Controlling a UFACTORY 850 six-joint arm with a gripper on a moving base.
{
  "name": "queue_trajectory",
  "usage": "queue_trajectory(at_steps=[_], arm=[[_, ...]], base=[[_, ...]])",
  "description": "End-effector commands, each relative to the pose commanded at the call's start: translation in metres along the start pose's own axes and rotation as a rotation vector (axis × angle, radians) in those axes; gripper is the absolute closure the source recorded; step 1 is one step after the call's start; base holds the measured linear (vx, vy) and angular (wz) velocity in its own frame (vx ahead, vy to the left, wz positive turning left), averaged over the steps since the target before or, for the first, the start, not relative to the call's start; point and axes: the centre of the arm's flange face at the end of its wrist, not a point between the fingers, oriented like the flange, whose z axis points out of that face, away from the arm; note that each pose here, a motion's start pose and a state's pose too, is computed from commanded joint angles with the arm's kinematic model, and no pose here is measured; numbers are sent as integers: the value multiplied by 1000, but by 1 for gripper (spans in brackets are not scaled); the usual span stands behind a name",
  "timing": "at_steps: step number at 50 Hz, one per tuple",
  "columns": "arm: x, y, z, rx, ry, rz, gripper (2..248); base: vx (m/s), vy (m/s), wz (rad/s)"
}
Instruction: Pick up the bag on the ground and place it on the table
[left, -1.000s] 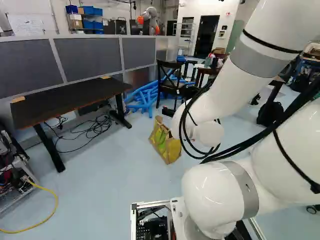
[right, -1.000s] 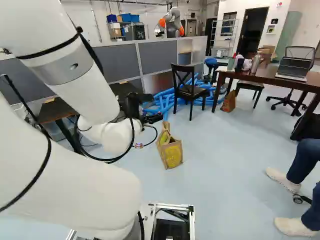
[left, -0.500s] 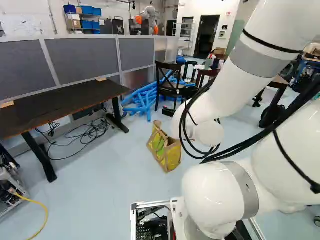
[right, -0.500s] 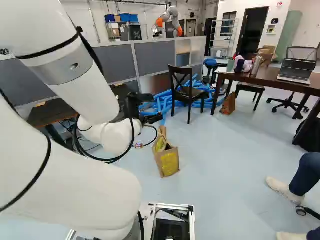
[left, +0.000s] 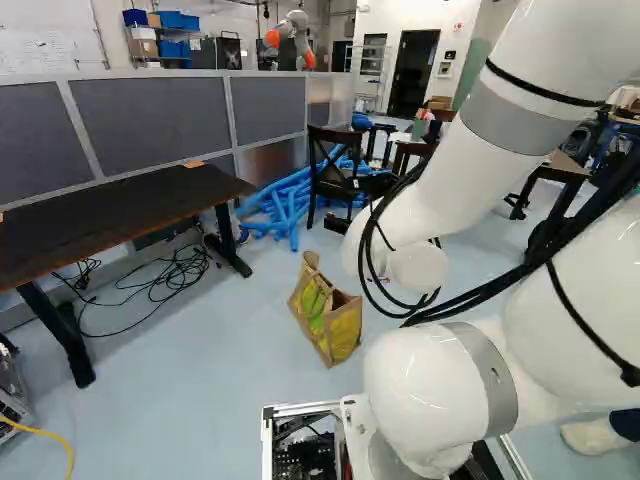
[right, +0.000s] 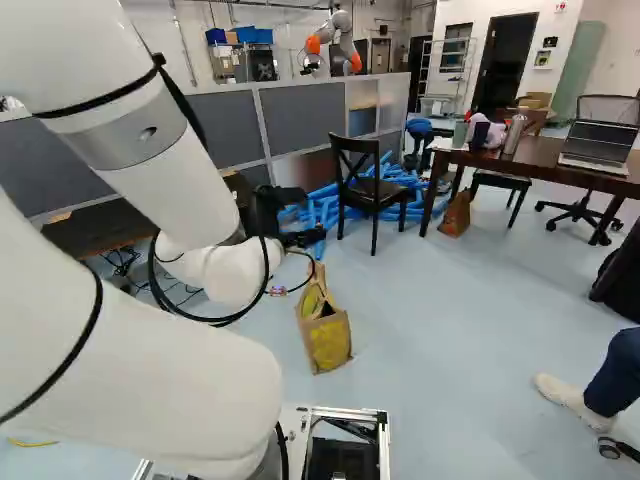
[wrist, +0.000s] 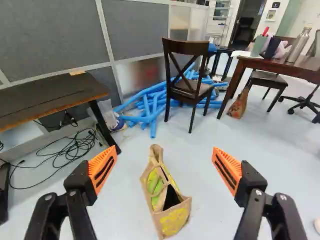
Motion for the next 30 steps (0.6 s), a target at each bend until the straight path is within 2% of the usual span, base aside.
queue_trajectory(at_steps=[30], arm=[[0, 0, 0, 0, 0, 0, 3]], base=[[187, -63, -6]])
